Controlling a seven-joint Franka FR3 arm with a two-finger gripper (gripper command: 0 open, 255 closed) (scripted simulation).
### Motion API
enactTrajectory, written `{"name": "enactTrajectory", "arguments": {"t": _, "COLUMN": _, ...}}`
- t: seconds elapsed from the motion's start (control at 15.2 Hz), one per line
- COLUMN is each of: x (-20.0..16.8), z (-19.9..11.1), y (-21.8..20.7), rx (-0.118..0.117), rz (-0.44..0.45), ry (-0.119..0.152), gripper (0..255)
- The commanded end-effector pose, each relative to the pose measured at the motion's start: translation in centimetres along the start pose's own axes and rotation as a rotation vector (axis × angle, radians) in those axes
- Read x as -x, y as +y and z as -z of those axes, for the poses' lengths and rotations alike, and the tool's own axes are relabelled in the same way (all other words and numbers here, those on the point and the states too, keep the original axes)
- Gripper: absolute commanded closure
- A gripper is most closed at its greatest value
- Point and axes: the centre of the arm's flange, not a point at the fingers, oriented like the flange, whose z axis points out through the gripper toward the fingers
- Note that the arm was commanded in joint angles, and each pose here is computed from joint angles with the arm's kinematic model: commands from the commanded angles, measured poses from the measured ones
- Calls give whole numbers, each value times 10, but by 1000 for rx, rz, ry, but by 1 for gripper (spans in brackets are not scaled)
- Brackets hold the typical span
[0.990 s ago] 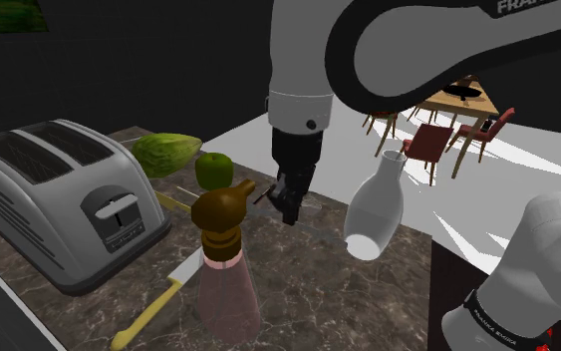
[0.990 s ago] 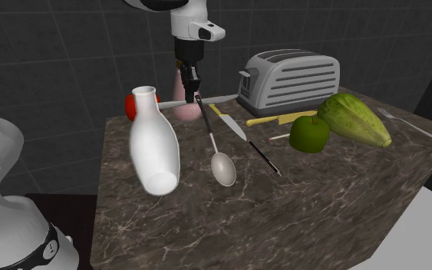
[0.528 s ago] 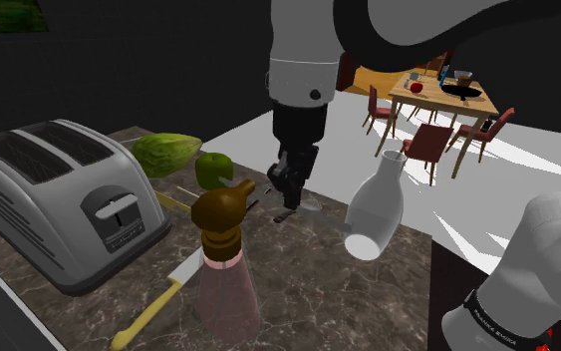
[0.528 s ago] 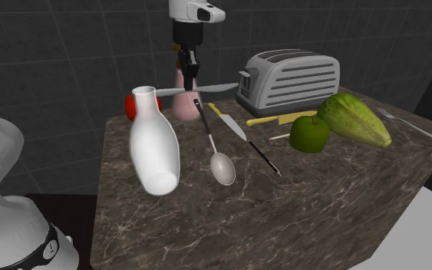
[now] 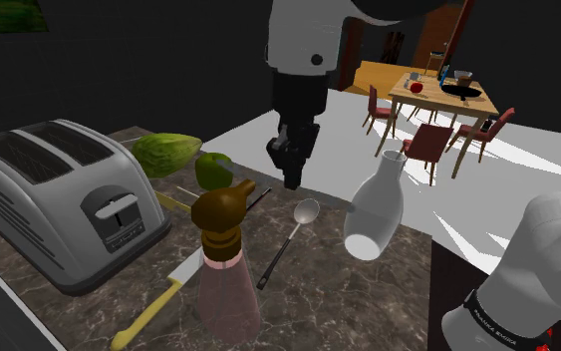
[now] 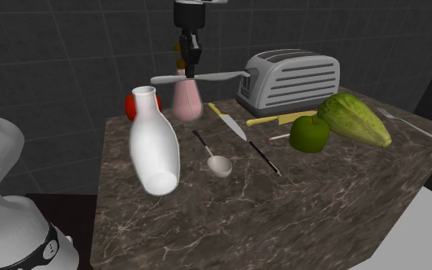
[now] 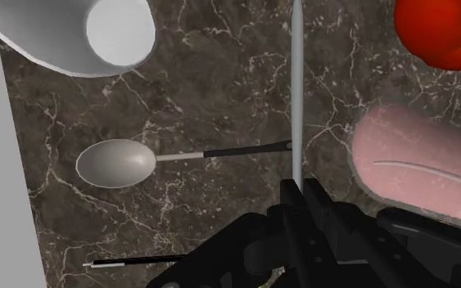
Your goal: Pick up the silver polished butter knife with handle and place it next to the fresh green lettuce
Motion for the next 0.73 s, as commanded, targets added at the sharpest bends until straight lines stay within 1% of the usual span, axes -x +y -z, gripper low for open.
{"name": "enactTrajectory", "arguments": {"t": 0.0, "x": -16, "z": 4, "y": 11, "rx": 0, "rz": 0, "ry": -1, "gripper": 255}}
{"name": "enactTrajectory", "arguments": {"t": 0.66, "x": -125, "z": 13, "y": 84, "rx": 0, "rz": 0, "ry": -1, "gripper": 255}}
